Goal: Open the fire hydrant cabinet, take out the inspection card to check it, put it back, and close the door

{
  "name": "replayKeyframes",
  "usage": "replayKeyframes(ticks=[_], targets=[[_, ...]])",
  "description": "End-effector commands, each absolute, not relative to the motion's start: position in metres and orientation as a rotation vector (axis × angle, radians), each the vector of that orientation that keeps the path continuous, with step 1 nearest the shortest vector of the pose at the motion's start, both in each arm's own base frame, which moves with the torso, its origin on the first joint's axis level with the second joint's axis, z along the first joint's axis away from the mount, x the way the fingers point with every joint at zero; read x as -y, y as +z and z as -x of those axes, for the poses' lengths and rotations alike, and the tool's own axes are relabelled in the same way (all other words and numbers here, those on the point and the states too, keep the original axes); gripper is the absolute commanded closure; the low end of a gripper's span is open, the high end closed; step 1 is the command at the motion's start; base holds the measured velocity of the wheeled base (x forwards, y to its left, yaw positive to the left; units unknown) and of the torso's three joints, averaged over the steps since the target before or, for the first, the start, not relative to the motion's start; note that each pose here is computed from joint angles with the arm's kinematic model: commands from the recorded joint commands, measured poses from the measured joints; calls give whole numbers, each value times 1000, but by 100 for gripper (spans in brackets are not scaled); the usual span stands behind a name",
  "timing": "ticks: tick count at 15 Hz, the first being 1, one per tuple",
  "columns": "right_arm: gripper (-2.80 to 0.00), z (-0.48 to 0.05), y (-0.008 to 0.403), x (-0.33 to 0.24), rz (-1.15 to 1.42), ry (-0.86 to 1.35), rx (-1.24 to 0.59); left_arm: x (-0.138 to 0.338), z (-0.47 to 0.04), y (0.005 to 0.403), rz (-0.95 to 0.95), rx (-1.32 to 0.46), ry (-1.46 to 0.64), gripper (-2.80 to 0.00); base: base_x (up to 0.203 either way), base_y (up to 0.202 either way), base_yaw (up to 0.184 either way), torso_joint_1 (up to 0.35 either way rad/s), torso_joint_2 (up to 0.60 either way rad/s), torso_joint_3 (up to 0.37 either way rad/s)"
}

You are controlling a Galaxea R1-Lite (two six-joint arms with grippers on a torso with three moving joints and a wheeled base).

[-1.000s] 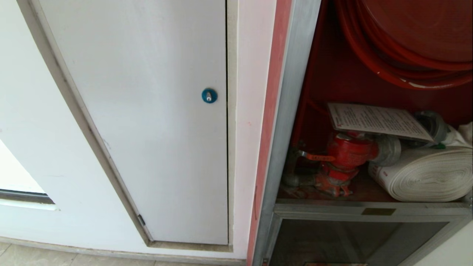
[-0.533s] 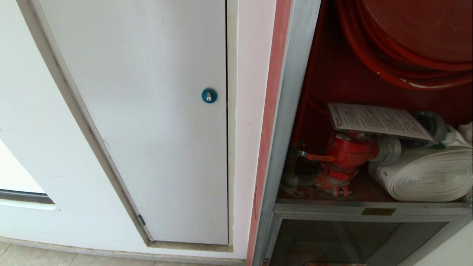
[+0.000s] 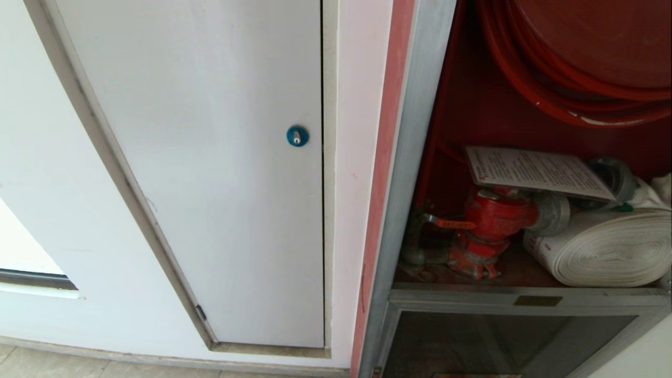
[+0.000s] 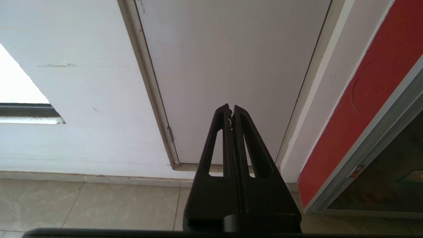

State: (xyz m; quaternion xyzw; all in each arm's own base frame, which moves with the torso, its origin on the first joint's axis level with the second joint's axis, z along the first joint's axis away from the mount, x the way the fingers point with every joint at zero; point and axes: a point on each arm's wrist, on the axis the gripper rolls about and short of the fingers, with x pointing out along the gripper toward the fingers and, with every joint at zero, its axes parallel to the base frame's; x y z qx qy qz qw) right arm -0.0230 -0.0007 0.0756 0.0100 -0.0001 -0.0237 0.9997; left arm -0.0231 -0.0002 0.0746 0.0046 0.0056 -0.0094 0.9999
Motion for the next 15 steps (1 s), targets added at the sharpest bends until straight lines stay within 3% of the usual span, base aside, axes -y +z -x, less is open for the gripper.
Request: replayKeyframes(ticks=[1,15], targets=[[0,23,76,1,-20,-48,2,0,23,75,-9,-12,-20,0,0,0,0,0,0,0],[0,23,76,1,-46,-49,3,0,23,74,-8,-14,-18,0,0,0,0,0,0,0]])
